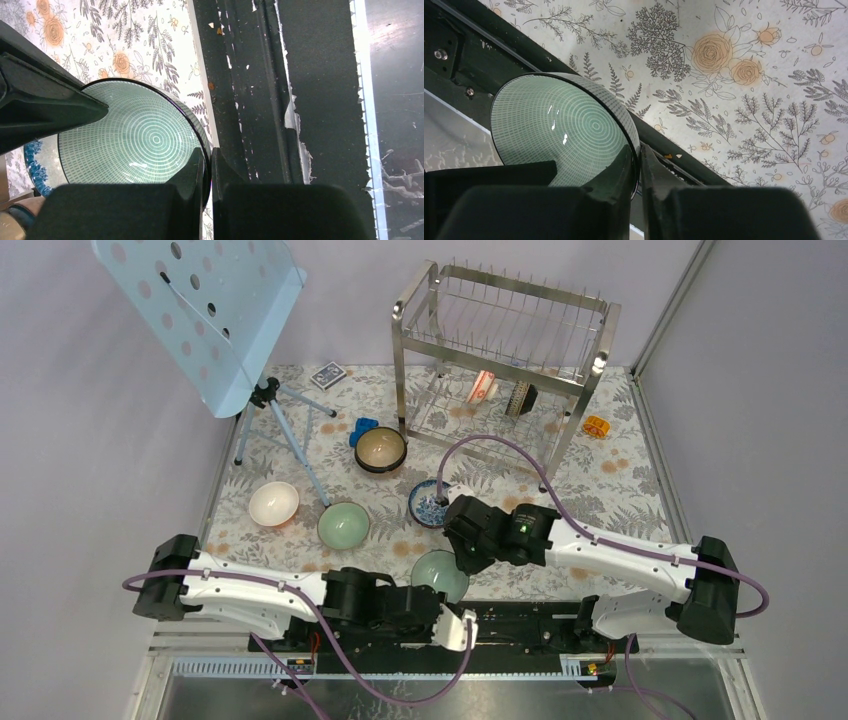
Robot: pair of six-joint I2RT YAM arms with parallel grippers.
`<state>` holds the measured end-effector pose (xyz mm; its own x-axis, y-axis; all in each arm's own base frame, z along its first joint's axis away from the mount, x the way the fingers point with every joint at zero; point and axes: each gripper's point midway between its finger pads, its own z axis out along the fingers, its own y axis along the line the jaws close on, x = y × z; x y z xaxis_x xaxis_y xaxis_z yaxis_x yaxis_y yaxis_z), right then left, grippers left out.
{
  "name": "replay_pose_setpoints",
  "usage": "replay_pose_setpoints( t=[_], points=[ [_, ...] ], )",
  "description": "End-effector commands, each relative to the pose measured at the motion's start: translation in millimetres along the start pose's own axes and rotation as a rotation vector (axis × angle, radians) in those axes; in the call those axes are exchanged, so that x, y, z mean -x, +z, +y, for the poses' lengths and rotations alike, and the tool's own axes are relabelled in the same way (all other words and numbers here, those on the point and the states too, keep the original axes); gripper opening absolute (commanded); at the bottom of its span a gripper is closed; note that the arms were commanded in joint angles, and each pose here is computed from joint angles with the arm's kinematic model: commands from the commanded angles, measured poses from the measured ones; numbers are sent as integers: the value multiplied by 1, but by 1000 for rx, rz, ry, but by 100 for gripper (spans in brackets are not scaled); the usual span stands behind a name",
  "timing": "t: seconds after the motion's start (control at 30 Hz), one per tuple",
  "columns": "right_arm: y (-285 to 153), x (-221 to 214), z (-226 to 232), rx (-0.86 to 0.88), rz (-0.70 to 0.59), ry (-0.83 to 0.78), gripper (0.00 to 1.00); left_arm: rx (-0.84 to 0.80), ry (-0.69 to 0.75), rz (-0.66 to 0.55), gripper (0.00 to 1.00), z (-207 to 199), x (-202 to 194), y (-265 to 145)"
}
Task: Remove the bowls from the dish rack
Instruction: Place the bowl with the bowl.
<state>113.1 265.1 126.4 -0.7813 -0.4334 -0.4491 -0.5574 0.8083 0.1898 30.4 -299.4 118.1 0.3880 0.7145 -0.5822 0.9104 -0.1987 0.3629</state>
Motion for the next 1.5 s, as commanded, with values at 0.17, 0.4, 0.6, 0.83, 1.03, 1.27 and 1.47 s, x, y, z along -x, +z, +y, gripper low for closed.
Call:
replay_pose_setpoints(
  t=[0.17, 0.4, 0.6, 0.83, 1.03, 1.27, 1.47],
  points=[
    [-6, 8, 4, 18, -71, 46, 0, 185, -124, -107, 10, 35, 36, -9],
    [-23, 24, -22, -79, -231, 134, 0, 368, -261, -89, 74, 63, 31, -19],
    [-38, 24, -52, -172, -342, 223, 0, 573, -443, -124, 99, 94, 28, -46],
    [-57, 25, -74, -217, -453, 318, 0, 815, -787, -217, 99, 122, 17, -81],
    [-60, 27, -78, -226, -492, 379, 0, 758, -1186, -481, 99, 125, 29, -92],
    [-58, 39, -76, -232, -525, 440, 0, 622, -1673, -499, 99, 157, 36, -81],
    [-55, 49, -70, -243, -523, 472, 0, 598, -1808, -320, 99, 151, 12, -47]
  ],
)
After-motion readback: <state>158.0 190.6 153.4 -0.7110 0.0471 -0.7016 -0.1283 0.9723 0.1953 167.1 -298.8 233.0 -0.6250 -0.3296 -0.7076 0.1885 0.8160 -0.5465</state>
